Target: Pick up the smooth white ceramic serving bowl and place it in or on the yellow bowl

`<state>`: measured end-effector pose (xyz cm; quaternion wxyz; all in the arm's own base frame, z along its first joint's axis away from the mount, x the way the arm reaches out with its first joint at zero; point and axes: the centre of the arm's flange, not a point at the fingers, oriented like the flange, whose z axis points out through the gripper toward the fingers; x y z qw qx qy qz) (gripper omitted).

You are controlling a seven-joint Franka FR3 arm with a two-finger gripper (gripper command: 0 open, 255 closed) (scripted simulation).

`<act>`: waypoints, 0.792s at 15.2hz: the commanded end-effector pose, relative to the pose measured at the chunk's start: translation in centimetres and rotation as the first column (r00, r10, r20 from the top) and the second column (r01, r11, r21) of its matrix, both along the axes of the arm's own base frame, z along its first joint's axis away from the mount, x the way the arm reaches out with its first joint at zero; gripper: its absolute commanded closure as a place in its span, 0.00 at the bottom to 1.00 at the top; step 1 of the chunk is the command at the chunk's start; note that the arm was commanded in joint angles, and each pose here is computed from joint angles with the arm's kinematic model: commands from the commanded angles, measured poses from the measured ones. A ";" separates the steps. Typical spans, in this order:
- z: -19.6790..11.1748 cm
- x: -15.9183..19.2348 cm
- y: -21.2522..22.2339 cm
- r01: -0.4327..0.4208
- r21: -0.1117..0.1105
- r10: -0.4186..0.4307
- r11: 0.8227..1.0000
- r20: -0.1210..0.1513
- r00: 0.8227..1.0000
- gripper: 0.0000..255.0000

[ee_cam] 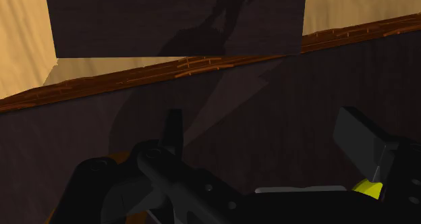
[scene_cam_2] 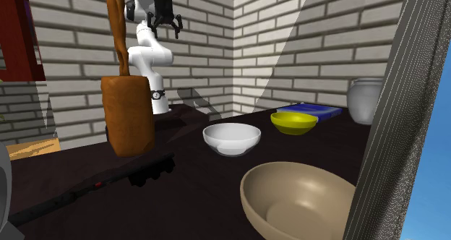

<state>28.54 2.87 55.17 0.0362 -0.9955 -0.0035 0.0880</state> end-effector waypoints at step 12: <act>-8.6 11.5 0.1 0.008 0.009 -0.008 1.000 0.009 1.000 0.00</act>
